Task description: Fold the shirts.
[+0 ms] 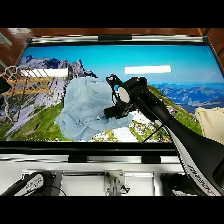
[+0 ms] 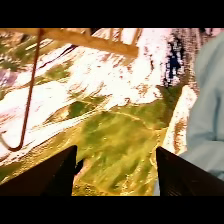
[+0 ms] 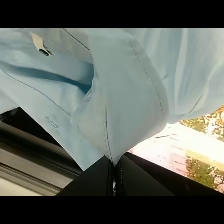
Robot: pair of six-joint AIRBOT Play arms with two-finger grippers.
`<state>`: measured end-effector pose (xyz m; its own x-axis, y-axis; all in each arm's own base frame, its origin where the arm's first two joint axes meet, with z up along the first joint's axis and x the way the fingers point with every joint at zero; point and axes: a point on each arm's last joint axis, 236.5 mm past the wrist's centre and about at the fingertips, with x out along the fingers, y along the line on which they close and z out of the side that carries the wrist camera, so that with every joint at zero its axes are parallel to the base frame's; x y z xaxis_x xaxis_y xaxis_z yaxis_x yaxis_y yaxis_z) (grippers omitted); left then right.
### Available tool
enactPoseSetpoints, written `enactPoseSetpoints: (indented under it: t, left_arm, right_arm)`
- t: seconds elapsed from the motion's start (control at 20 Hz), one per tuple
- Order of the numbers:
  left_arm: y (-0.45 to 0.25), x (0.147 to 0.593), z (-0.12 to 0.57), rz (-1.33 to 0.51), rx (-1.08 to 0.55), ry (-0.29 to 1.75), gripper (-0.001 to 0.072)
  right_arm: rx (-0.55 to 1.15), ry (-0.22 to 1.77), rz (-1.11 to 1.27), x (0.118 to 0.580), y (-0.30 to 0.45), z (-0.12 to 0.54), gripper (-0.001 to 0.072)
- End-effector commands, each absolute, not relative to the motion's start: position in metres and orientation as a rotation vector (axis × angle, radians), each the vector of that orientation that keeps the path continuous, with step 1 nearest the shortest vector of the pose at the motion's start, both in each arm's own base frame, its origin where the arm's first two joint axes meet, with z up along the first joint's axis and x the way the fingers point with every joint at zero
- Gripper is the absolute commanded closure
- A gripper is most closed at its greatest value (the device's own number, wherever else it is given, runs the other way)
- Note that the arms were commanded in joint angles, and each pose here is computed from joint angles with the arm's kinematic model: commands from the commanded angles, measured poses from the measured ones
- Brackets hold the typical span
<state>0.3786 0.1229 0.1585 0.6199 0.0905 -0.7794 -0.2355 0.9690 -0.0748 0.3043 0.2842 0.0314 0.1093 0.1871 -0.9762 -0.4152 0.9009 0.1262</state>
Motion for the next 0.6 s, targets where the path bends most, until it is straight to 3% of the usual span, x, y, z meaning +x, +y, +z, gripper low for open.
enactPoseSetpoints:
  t: [0.0,0.05,0.15,0.3,0.55]
  left_arm:
    - [0.184,0.364,0.111,0.328,-0.188,0.996,0.0143]
    - [0.192,0.363,0.097,0.347,-0.166,1.026,0.0141]
    - [0.206,0.371,0.088,0.353,-0.097,1.023,0.0018]
    - [0.214,0.375,0.063,0.302,-0.037,1.09,0.0037]
    - [0.229,0.361,0.016,0.22,-0.106,1.195,0.0037]
  right_arm:
    - [-0.187,1.383,0.449,0.307,0.287,0.032,0.0654]
    - [-0.188,1.383,0.45,0.306,0.287,0.032,0.0654]
    - [-0.183,1.384,0.446,0.307,0.287,0.032,0.0654]
    - [-0.179,1.372,0.445,0.309,0.288,0.032,0.0654]
    - [-0.171,1.365,0.445,0.311,0.289,0.033,0.0653]
